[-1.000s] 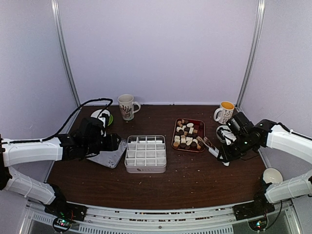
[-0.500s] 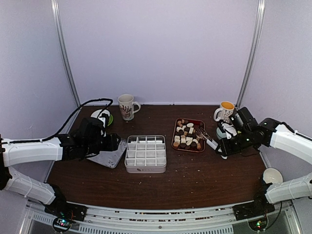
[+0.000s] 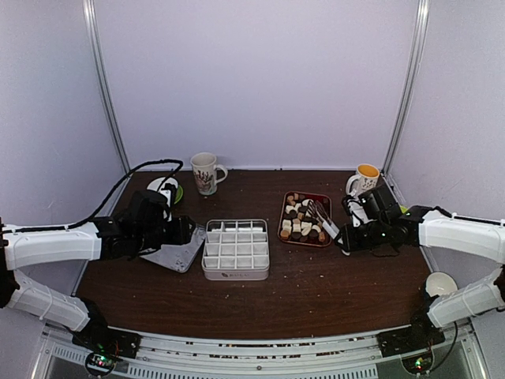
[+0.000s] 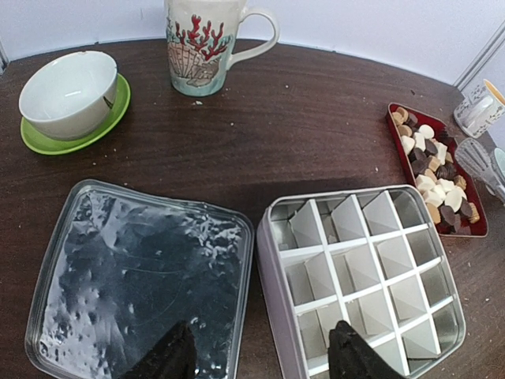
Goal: Pack the chocolate
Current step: Place the clamp on the plate, then pick up the clamp from the plate, then position the fake chocolate on the plate, then pick up the fake chocolate from the plate.
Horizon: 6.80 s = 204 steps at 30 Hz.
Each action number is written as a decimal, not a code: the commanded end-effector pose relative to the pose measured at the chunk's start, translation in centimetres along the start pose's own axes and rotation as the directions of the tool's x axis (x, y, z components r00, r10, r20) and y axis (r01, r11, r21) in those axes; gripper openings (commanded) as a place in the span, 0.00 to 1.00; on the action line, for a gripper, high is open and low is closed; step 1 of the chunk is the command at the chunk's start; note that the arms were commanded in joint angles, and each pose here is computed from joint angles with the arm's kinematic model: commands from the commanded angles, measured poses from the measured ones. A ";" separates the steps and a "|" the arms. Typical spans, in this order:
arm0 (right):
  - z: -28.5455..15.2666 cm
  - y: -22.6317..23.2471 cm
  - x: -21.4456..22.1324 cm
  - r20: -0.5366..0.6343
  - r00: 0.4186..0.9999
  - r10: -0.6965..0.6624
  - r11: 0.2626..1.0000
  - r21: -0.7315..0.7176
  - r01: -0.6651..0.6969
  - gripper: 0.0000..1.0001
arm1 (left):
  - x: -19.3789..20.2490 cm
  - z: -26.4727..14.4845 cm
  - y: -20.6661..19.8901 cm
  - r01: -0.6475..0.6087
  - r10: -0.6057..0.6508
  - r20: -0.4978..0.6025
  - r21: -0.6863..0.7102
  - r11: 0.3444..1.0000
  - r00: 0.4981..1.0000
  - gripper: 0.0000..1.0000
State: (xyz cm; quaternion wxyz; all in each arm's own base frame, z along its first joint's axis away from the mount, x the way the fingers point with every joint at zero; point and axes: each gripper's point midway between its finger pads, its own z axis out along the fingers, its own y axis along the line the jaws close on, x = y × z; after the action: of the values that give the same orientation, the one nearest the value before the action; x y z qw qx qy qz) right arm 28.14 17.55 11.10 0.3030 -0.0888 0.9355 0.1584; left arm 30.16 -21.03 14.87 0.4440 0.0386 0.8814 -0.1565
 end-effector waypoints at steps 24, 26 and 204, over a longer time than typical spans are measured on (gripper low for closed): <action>7.8 -0.5 -3.0 0.080 0.996 -0.046 0.979 0.200 0.029 0.67 | -1.9 -0.7 -0.4 0.000 0.000 0.041 -0.002 1.000 0.999 0.60; 7.7 -0.6 -3.9 0.087 0.994 -0.059 0.975 0.217 0.039 0.72 | -2.0 -0.9 -0.3 -0.002 0.002 0.037 -0.006 1.000 0.999 0.60; 1.8 -0.9 1.0 -0.339 0.926 -0.166 0.954 0.184 0.238 0.44 | -4.4 -1.2 8.3 -0.101 0.112 0.075 -0.140 0.985 0.991 0.98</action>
State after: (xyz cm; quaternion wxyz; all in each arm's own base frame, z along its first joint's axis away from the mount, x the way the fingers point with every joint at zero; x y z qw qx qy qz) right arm 28.41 18.14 9.19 0.1760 -0.1756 0.9678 0.0394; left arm 32.89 -12.78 16.19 0.4740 0.0523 0.8754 -0.0800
